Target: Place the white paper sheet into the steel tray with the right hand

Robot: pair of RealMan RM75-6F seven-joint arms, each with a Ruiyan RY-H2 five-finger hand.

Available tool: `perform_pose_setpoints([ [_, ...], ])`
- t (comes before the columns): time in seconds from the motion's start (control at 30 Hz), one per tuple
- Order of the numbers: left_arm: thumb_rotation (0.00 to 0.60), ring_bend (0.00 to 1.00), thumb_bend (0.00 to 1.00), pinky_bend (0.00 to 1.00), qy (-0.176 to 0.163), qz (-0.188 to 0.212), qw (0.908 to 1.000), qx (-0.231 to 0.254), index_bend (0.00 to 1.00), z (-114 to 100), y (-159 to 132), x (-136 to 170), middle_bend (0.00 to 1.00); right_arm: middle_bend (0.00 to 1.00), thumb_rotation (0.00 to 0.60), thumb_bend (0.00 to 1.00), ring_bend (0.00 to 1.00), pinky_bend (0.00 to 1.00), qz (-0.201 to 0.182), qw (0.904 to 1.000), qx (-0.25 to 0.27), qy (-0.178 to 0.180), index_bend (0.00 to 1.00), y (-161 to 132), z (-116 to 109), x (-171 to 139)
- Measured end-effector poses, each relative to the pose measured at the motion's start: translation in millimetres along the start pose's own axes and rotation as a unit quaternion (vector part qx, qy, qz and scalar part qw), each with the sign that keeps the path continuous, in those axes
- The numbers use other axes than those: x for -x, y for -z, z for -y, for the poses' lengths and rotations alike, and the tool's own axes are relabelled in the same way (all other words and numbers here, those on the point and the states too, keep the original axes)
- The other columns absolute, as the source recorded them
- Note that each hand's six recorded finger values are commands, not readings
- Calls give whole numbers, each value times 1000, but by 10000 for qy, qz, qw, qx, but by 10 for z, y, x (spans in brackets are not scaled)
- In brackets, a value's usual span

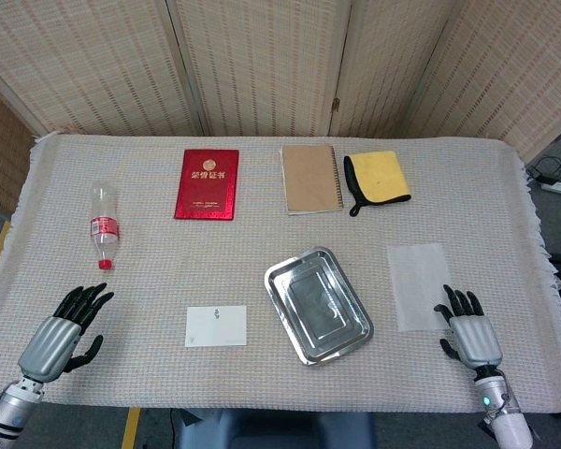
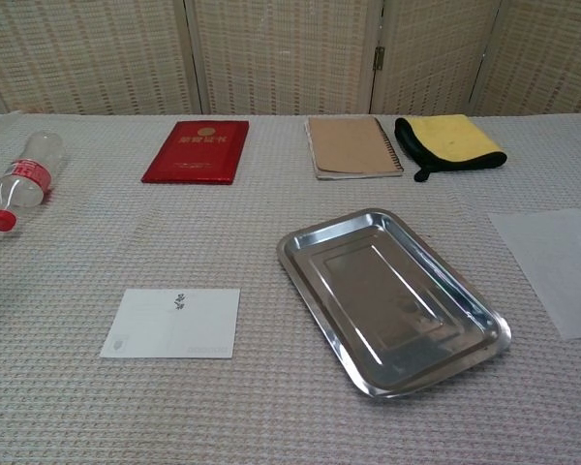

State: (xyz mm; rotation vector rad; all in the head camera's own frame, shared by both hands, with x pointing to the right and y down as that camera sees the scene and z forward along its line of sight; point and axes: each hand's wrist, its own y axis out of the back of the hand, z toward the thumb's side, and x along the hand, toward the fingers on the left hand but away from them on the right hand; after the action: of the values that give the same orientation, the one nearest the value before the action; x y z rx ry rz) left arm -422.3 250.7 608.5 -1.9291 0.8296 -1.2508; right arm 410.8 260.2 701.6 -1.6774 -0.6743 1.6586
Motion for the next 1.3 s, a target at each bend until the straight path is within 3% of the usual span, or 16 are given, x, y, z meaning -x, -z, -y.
perform_pose_setpoints([
  [0.9, 600, 0, 580, 0, 200, -157, 9996, 125, 0, 53, 82, -56, 0, 0, 600, 377, 0, 0, 344, 9994, -47, -8, 447, -32, 50, 216],
  [1.3, 600, 0, 581, 0, 152, -146, 9997, 128, 0, 41, 84, -66, 0, 21, 600, 501, 0, 0, 375, 9991, 170, 124, 526, -40, 2, 218],
])
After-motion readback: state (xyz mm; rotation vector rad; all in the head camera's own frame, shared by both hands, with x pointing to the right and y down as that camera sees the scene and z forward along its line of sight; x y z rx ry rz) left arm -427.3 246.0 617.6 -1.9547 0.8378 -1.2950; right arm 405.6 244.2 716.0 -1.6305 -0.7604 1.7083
